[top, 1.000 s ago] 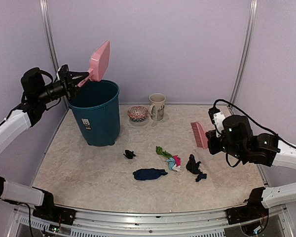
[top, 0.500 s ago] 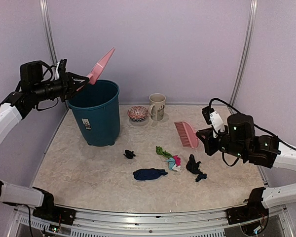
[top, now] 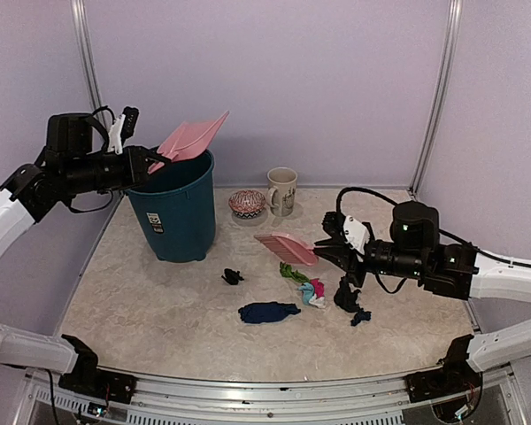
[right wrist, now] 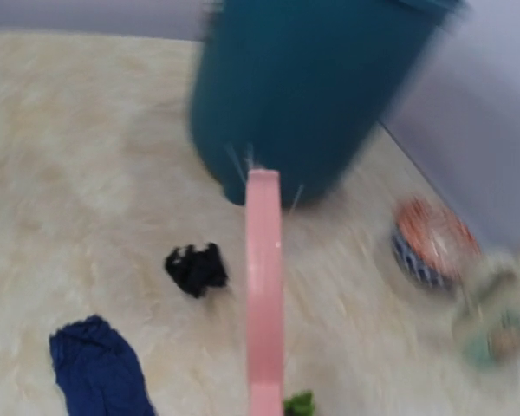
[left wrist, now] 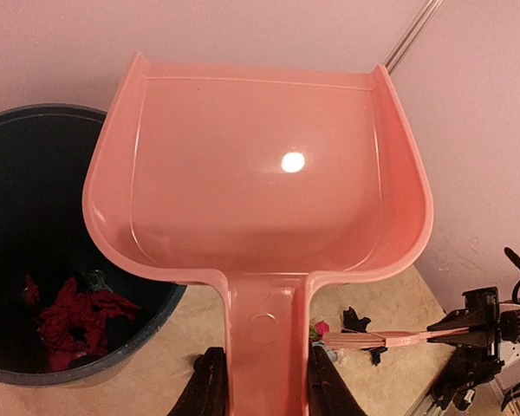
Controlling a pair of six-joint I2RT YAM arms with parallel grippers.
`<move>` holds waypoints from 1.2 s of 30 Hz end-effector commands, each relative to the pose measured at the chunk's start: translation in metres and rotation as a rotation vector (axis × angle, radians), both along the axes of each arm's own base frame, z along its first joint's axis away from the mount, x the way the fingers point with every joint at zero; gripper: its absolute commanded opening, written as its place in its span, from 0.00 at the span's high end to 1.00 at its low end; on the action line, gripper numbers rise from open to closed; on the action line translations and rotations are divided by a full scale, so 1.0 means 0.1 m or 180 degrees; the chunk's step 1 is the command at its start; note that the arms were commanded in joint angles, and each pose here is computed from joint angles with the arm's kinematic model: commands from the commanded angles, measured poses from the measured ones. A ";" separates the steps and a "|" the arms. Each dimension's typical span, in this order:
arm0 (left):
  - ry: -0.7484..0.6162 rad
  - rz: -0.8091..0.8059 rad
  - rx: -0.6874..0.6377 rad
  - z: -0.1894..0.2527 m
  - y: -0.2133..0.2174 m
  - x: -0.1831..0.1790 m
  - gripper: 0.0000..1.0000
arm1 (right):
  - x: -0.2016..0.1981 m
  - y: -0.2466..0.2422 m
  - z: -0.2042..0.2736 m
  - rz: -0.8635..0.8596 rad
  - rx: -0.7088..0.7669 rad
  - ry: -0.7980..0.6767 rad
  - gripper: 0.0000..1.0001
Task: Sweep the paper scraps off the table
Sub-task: Sweep the paper scraps at the center of the board.
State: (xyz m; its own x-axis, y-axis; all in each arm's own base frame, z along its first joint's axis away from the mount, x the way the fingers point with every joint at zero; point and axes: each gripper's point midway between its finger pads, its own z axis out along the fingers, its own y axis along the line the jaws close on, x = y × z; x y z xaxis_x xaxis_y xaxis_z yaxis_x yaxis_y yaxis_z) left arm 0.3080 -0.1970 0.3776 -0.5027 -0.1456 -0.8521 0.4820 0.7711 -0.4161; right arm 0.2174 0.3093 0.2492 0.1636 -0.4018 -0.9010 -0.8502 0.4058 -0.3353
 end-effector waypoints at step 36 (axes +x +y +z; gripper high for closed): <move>-0.0390 0.0135 0.0450 -0.52 0.23 0.02 1.00 | 0.72 1.56 -1.31 0.1842 -0.2053 -0.2218 1.00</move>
